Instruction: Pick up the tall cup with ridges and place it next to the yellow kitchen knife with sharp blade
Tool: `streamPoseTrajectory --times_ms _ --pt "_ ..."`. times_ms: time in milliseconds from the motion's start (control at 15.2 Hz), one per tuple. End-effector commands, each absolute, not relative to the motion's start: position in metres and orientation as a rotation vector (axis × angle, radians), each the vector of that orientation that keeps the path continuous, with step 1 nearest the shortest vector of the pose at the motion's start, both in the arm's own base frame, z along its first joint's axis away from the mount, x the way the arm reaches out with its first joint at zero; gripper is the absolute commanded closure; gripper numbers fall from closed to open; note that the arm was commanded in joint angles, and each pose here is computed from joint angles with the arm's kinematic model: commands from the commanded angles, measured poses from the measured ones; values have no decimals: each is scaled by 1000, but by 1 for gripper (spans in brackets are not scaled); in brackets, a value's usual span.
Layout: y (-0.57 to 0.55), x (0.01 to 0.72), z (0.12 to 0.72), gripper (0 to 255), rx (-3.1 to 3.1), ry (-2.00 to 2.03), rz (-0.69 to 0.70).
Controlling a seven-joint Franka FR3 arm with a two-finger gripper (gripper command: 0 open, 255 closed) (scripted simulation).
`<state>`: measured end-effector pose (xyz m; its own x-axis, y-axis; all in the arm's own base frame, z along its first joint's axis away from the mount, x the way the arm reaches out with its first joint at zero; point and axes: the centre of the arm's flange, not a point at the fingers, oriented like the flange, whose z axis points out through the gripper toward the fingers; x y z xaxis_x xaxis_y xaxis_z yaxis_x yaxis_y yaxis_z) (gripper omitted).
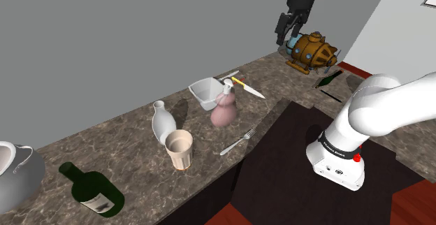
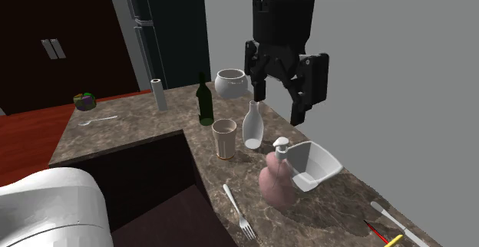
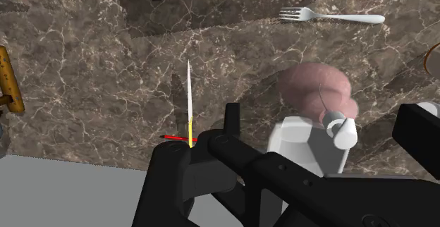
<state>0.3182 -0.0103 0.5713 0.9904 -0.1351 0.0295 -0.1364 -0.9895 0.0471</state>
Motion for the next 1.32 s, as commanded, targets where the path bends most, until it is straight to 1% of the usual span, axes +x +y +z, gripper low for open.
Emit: streamPoseTrajectory --times_ms 0,1254 --pt "-10 318 571 0 3085 -211 41" --pt "151 392 403 0 3148 -202 34"
